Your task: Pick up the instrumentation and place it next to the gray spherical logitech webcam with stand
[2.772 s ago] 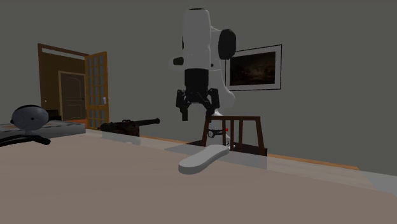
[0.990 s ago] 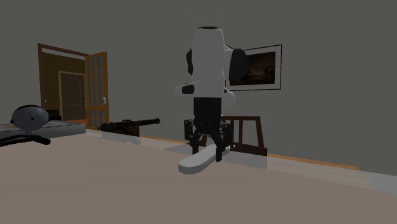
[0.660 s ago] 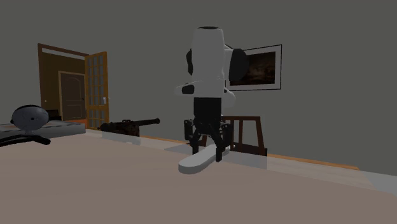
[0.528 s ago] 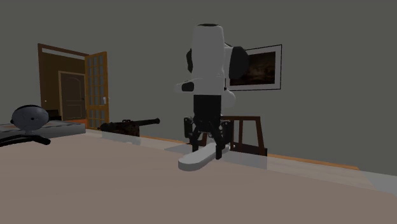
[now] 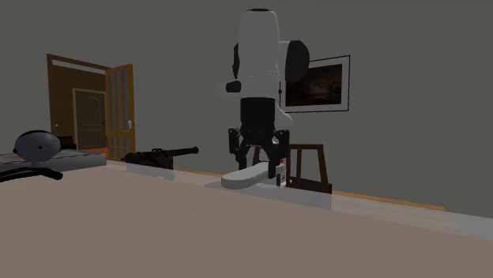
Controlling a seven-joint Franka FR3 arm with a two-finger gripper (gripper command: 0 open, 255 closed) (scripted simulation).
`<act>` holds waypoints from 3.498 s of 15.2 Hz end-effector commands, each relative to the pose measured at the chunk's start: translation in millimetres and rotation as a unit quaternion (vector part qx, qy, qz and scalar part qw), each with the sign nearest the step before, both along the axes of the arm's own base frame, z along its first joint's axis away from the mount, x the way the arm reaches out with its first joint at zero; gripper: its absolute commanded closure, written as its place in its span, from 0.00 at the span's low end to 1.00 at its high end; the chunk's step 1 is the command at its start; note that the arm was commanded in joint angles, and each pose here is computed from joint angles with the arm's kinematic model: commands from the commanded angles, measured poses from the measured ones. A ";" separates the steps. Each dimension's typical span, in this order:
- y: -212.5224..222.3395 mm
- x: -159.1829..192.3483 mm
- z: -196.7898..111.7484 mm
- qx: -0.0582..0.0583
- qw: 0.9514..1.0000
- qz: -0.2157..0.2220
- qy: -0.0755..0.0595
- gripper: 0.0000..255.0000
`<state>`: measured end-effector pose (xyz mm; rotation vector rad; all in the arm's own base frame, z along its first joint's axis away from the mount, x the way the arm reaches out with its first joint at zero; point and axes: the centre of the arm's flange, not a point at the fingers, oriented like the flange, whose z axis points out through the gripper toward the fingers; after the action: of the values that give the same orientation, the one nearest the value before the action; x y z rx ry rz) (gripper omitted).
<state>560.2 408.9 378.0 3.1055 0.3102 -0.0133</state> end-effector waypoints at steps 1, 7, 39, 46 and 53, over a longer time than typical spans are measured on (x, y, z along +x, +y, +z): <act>0.6 0.4 10.5 0.000 1.000 0.000 0.000 1.00; 0.6 0.4 42.2 0.000 1.000 0.000 0.000 1.00; -88.8 23.7 172.6 0.000 1.000 0.000 0.000 1.00; -178.2 46.9 172.9 0.000 1.000 0.000 0.000 1.00; -267.6 70.2 173.3 0.000 1.000 0.000 0.000 1.00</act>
<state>626.6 153.5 551.8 3.1055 0.3080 -0.0133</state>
